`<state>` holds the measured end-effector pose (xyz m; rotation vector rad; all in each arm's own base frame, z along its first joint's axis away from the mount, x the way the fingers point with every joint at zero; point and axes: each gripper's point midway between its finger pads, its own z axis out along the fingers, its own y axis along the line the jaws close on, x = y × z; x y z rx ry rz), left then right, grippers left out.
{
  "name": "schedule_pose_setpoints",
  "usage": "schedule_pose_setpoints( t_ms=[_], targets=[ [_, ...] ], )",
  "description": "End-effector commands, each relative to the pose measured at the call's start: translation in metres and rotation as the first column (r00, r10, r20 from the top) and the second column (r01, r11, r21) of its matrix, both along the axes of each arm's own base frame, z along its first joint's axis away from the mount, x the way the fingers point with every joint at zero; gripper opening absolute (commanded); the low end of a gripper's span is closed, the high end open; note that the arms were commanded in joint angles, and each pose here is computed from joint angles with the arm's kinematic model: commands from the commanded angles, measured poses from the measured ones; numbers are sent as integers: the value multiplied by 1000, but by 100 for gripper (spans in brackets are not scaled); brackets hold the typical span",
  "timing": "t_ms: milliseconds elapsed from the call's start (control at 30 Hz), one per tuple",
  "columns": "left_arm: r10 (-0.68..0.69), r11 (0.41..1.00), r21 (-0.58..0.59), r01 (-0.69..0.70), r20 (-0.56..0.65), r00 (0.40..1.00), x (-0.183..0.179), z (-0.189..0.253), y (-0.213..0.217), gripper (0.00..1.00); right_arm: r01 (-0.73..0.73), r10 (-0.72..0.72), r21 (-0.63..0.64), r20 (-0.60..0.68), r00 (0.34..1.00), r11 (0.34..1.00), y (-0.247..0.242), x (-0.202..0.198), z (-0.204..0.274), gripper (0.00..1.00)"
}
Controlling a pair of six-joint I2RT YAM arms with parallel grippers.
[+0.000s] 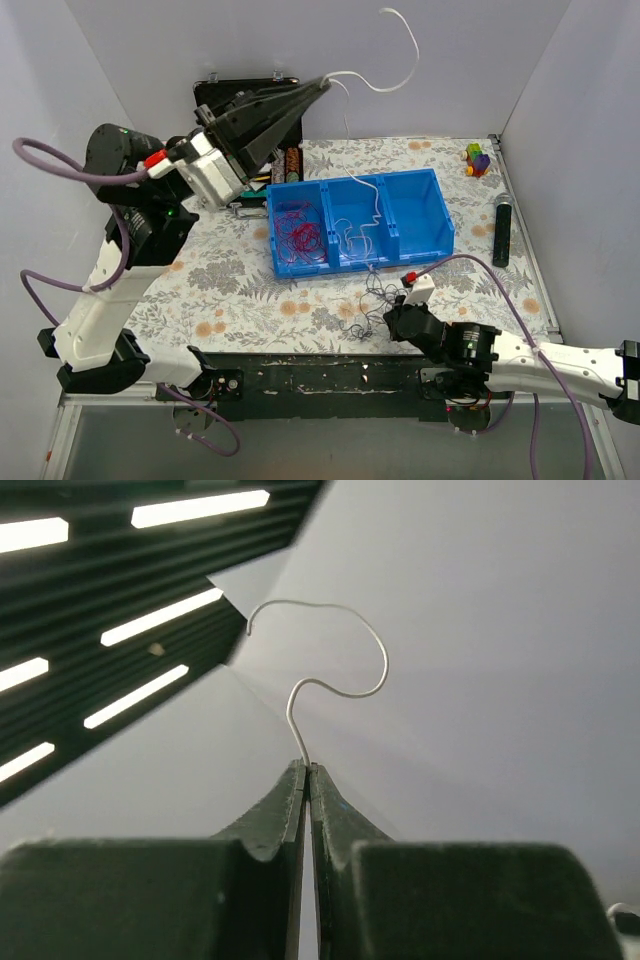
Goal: Untangle the cables
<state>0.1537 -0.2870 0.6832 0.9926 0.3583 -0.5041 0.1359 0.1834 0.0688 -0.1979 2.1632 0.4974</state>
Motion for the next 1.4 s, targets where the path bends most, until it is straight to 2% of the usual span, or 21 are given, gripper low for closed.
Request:
schedule_pose_setpoints(
  t_ms=[0, 100, 233, 333, 433, 567, 667, 833, 967, 1233, 1333, 1367],
  targets=[
    [219, 944, -301, -132, 277, 936, -15, 68, 48, 0, 17, -17, 20, -9, 1000, 1000, 2, 1, 2, 3],
    [340, 896, -403, -186, 352, 872, -12, 85, 57, 0, 14, -14, 0, -16, 1000, 1000, 1, 0, 0, 7],
    [338, 900, -394, -184, 369, 866, -13, 94, 55, 0, 10, -10, 11, -10, 1000, 1000, 3, 0, 12, 21],
    [310, 916, -364, -169, 375, 874, -14, 84, 49, 0, -13, 12, 41, 19, 1000, 999, 6, 1, 34, 38],
    [282, 929, -332, -161, 358, 890, -11, 72, 43, 0, -85, 76, 101, 88, 993, 991, 16, 1, 71, 50],
    [274, 938, -301, -170, 348, 897, -7, 57, 38, 0, -193, 152, 193, 210, 966, 962, 31, 1, 130, 63],
    [268, 943, -284, -173, 341, 901, -5, 52, 35, 0, -266, 200, 214, 287, 937, 940, 45, 0, 160, 71],
    [253, 949, -267, -165, 340, 906, -5, 51, 33, 0, -292, 214, 178, 359, 908, 940, 60, 9, 172, 81],
    [251, 950, -266, -162, 345, 904, -8, 53, 34, 0, -282, 204, 151, 395, 896, 947, 64, 16, 170, 83],
    [245, 950, -272, -152, 349, 905, -10, 58, 34, 0, -318, 210, 209, 418, 884, 925, 89, 17, 161, 73],
    [244, 950, -275, -149, 352, 904, -11, 60, 35, 0, -284, 189, 191, 404, 895, 940, 94, 24, 150, 67],
    [246, 949, -278, -150, 355, 902, -12, 61, 36, 0, -274, 181, 187, 404, 897, 943, 95, 26, 149, 60]
  ],
)
